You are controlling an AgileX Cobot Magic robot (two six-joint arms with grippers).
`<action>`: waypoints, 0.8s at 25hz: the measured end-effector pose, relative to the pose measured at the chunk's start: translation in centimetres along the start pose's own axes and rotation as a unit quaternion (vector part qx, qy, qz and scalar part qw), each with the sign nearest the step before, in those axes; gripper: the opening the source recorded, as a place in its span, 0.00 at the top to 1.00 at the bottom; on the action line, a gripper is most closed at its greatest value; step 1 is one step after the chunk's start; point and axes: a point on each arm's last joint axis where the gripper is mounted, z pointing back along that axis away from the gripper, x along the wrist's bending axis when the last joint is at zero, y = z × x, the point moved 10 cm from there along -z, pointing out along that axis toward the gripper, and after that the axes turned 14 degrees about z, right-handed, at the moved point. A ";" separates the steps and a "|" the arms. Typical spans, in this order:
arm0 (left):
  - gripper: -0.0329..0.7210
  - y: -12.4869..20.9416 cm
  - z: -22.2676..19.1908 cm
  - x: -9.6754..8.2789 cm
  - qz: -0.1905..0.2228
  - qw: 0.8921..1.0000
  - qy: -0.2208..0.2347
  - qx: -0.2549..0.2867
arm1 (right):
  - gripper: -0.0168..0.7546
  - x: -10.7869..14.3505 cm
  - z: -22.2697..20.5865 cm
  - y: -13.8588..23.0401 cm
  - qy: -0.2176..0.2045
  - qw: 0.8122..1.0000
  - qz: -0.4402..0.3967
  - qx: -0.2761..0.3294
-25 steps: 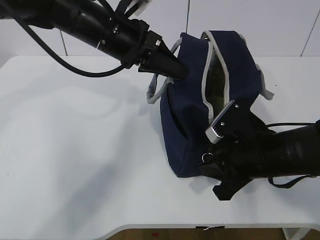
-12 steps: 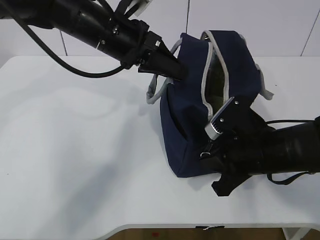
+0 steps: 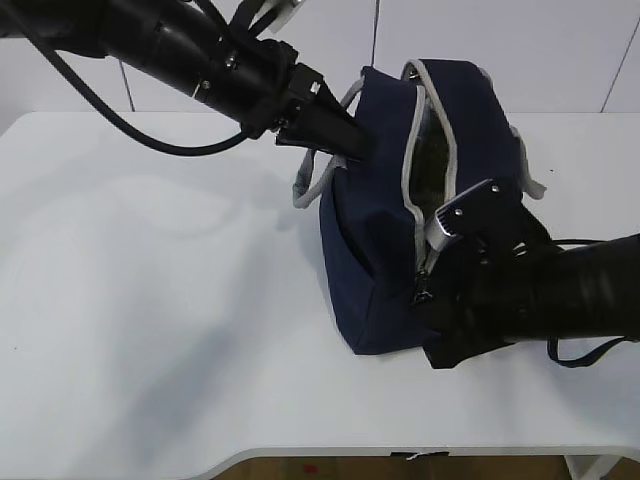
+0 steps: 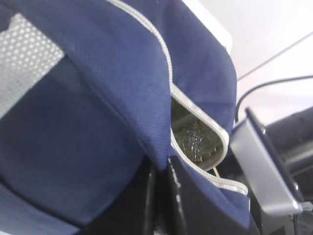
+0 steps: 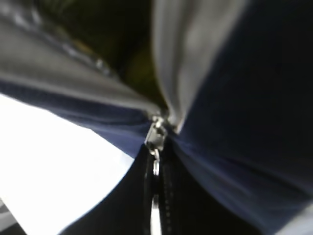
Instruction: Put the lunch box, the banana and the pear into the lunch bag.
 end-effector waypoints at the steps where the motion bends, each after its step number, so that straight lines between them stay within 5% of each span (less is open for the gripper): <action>1: 0.96 0.0 0.0 0.0 0.000 1.000 0.000 0.000 | 0.97 0.0 0.1 0.0 -0.001 1.000 -0.005 0.001; 9: 0.88 -0.4 0.0 -0.1 0.005 1.000 0.003 -0.010 | 0.97 1.5 0.5 1.0 -0.037 0.999 -0.016 0.032; 15: 0.31 -0.6 0.0 -0.3 0.018 1.000 0.008 -0.016 | 0.97 2.2 0.6 1.2 -0.054 0.998 -0.019 0.038; 20: 0.21 -0.5 0.0 -0.4 0.020 1.000 0.012 -0.012 | 0.97 2.2 0.6 1.2 -0.053 0.998 -0.023 0.038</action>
